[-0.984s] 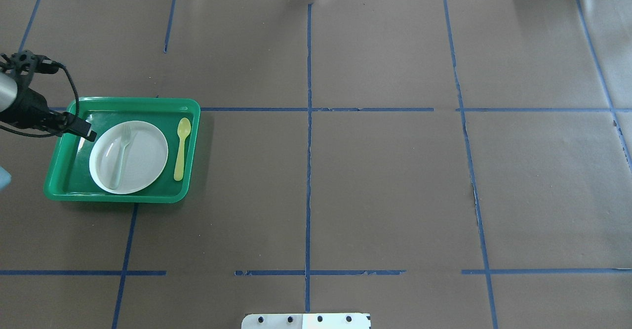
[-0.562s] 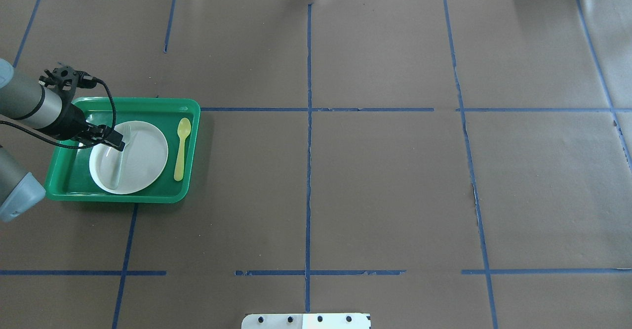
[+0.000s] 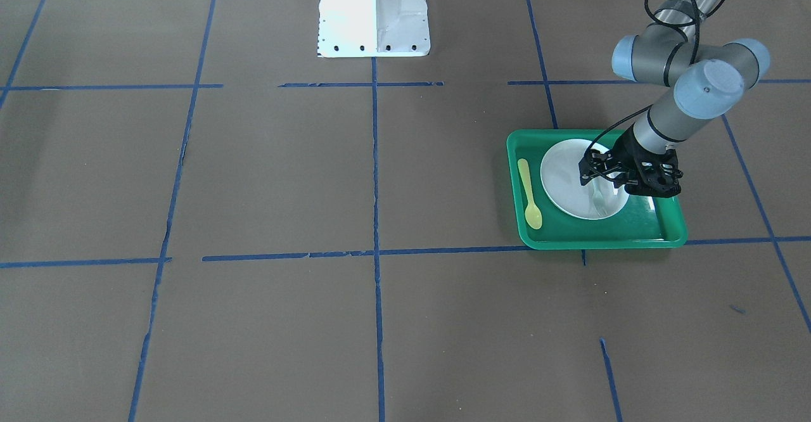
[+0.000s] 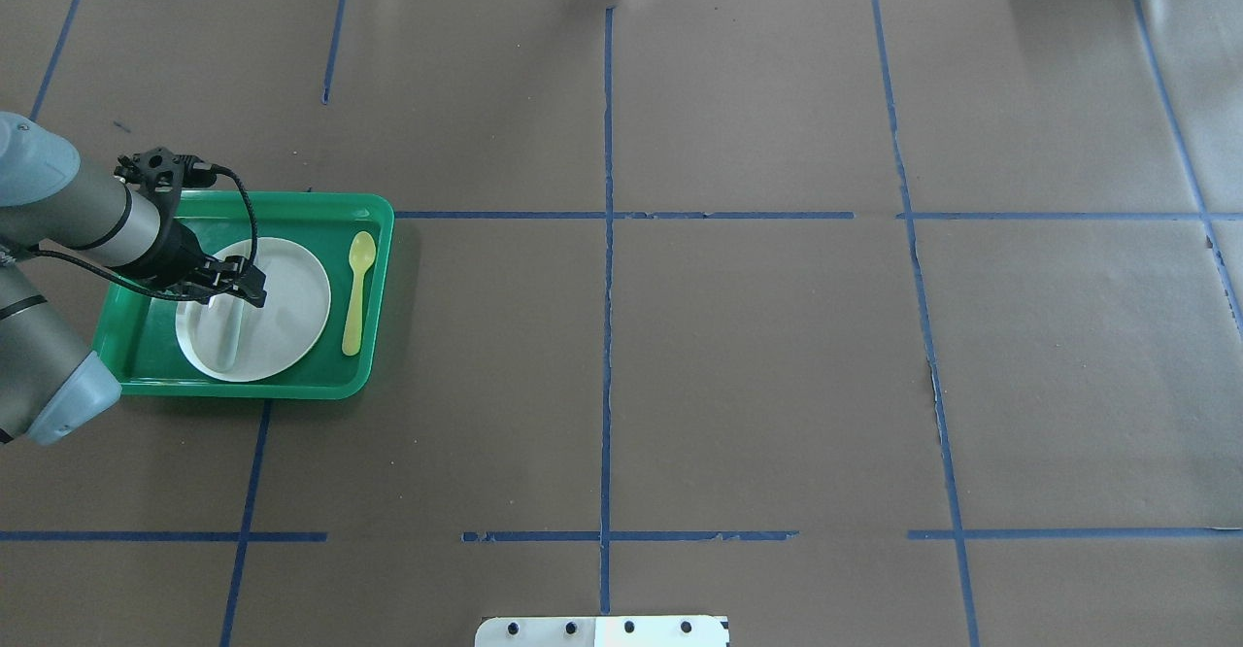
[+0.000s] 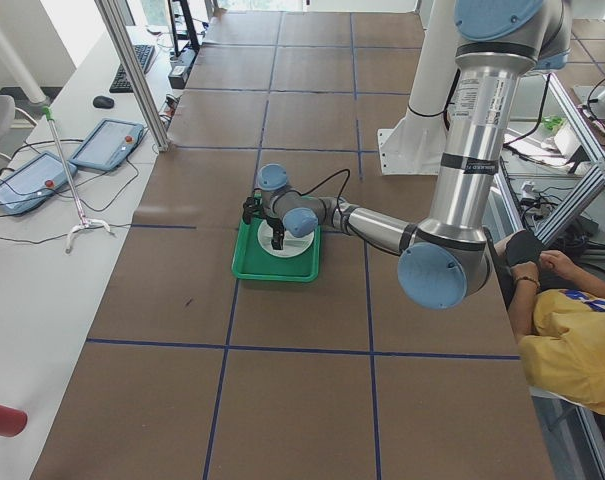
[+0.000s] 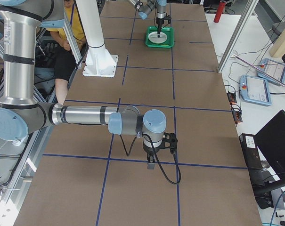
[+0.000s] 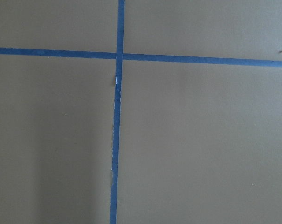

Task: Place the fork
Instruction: 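Close the left gripper on the white fork's handle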

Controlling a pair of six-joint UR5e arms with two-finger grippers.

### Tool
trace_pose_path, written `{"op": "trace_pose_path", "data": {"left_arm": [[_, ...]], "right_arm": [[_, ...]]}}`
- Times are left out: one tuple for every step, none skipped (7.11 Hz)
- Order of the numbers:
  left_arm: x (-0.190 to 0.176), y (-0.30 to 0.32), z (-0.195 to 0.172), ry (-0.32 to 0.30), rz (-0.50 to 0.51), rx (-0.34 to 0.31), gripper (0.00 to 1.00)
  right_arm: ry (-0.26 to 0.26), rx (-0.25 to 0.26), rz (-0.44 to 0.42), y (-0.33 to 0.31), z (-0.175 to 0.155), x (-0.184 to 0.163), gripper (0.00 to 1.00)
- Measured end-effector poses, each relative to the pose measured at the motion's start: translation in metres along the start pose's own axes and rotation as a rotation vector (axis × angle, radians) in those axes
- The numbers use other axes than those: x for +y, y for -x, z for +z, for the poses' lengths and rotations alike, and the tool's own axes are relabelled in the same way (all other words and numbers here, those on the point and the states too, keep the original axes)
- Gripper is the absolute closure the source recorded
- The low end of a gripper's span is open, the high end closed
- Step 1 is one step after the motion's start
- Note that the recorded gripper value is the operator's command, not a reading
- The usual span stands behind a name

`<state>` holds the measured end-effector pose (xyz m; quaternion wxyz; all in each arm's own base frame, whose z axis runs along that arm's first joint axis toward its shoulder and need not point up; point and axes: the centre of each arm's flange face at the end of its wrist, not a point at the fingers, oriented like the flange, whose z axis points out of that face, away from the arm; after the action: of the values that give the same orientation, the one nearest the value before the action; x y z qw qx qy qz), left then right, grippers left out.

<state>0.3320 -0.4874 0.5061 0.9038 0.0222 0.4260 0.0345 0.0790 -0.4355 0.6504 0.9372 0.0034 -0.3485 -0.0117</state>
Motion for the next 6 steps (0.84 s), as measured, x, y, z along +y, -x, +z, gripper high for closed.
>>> {"op": "trace_pose_path", "data": {"left_arm": [[0.0010,-0.0014,0.0022,-0.001,-0.007,-0.004,0.39],[0.0019,-0.0014,0.0041,0.002,-0.010,-0.007,0.40],[0.0028,-0.0010,0.0056,0.005,-0.011,-0.010,0.56],[0.0035,-0.0009,0.0062,0.006,-0.012,-0.011,0.73],[0.0039,-0.0004,0.0066,0.007,-0.012,-0.011,1.00],[0.0044,-0.0005,0.0061,0.007,-0.012,-0.011,1.00]], "right_arm": [[0.000,0.000,0.000,0.0000,0.0001,0.0000,0.00],[0.000,0.000,-0.001,0.0001,0.0001,0.0000,0.00],[0.000,0.000,-0.001,0.0001,0.0001,0.0000,0.00],[0.000,0.000,-0.001,0.0001,0.0001,0.0000,0.00],[0.000,0.000,0.000,0.0001,0.0001,0.0000,0.00],[0.000,0.001,-0.001,0.0001,0.0001,0.0000,0.00]]}}
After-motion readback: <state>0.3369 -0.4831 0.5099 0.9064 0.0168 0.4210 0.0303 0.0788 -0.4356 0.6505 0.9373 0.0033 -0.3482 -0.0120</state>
